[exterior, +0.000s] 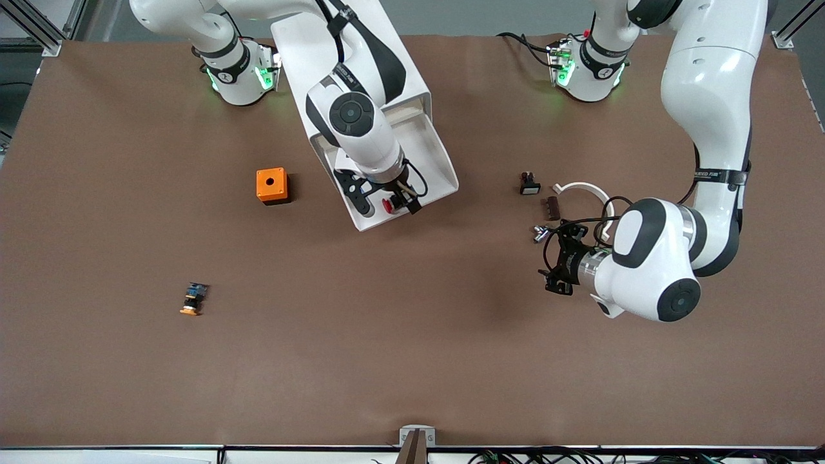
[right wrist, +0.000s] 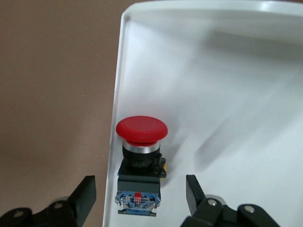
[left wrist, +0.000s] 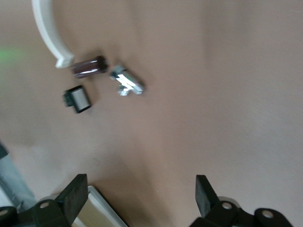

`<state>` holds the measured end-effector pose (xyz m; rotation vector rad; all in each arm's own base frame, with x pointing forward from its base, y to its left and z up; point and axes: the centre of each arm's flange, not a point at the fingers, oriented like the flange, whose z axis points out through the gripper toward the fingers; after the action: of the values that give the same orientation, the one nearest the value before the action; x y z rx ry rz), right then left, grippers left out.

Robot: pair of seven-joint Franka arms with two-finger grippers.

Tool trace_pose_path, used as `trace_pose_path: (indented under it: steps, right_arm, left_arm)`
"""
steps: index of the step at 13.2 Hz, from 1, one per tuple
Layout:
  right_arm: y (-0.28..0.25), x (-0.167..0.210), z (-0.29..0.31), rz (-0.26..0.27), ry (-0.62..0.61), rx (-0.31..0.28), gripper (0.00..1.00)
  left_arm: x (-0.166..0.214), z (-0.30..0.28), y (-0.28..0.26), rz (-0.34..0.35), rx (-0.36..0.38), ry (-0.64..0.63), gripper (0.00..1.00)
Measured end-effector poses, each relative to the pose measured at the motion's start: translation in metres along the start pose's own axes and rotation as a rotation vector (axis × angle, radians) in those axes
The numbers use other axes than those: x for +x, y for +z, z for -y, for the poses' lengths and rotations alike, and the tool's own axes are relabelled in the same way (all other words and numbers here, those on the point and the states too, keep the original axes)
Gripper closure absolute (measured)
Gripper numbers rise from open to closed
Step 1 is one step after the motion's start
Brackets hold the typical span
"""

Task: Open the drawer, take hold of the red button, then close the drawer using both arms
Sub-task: 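Grasp the red button inside the drawer with the right gripper, then lift the red button out with the right gripper while the left gripper returns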

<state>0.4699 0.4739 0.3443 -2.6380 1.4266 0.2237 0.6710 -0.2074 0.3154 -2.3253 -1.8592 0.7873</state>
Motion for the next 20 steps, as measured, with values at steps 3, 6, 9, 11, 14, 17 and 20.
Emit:
trace_pose_path:
  steps: [3,6,9,11,14,17,20]
  right_arm:
    - [0.001,-0.002,-0.001,-0.001,-0.003,-0.003,0.45]
    - [0.001,0.000,-0.001,-0.003,-0.006,-0.006,0.59]
    - [-0.006,0.003,0.000,-0.006,-0.016,-0.035,0.59]
    - [-0.034,0.023,0.007,0.000,-0.049,-0.074,0.59]
    - [-0.096,0.098,0.015,0.019,-0.152,-0.084,0.59]
    - [-0.136,0.202,0.006,0.028,-0.319,-0.053,0.59]
    - [-0.151,0.309,-0.017,-0.004,-0.540,-0.049,0.59]
  left_arm:
    - [-0.020,-0.009,0.013,-0.013,-0.044,0.121,0.00]
    - [-0.056,-0.014,0.029,-0.032,-0.067,0.229,0.00]
    - [-0.077,-0.012,0.037,-0.050,-0.065,0.416,0.00]
    - [-0.080,-0.011,0.035,-0.093,-0.057,0.573,0.00]
    - [-0.111,-0.003,0.041,-0.182,-0.021,0.813,0.00]
    - [-0.154,0.008,0.062,-0.213,0.021,0.954,0.00]
    - [-0.191,0.017,0.094,-0.222,0.031,1.029,0.00]
